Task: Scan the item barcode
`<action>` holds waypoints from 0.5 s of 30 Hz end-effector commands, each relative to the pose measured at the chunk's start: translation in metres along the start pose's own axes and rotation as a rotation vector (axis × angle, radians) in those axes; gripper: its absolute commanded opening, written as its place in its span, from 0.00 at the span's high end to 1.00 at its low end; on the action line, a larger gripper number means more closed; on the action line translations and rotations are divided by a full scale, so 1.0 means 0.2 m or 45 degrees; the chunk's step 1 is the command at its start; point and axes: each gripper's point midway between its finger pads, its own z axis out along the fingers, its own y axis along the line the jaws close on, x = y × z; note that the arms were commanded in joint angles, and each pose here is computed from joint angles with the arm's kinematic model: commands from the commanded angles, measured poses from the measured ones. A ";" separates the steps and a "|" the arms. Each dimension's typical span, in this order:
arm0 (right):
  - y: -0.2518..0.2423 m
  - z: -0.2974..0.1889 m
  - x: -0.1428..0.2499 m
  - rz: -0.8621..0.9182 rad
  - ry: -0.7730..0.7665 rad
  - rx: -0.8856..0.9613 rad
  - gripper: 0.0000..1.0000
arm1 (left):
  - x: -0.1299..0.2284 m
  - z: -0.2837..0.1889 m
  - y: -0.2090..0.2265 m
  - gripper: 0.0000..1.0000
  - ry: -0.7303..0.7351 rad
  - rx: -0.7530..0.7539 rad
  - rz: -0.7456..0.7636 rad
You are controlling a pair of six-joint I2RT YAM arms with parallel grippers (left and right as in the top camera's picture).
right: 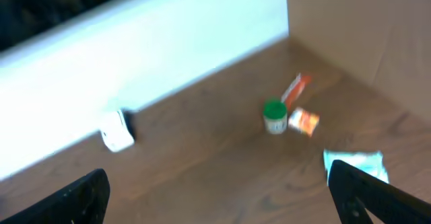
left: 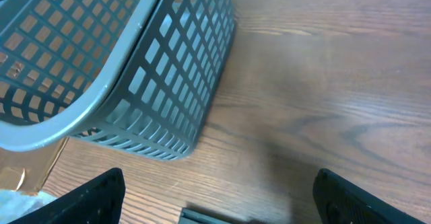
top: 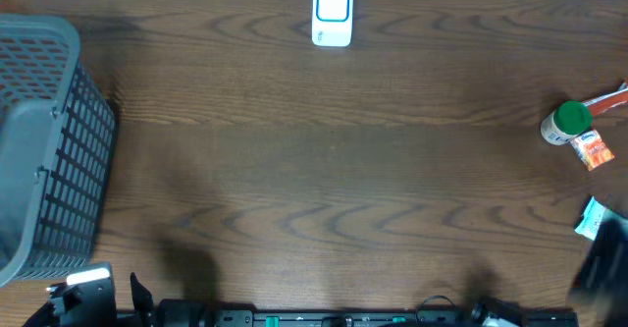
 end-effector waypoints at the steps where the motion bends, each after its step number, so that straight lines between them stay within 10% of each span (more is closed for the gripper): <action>1: -0.07 -0.31 0.18 -0.036 -0.180 0.020 0.01 | 0.00 -0.01 0.00 0.11 -0.008 -0.004 -0.019; 15: -0.56 -0.96 0.58 0.367 -0.763 -0.062 0.01 | 0.00 -0.01 0.00 0.11 -0.009 -0.004 -0.020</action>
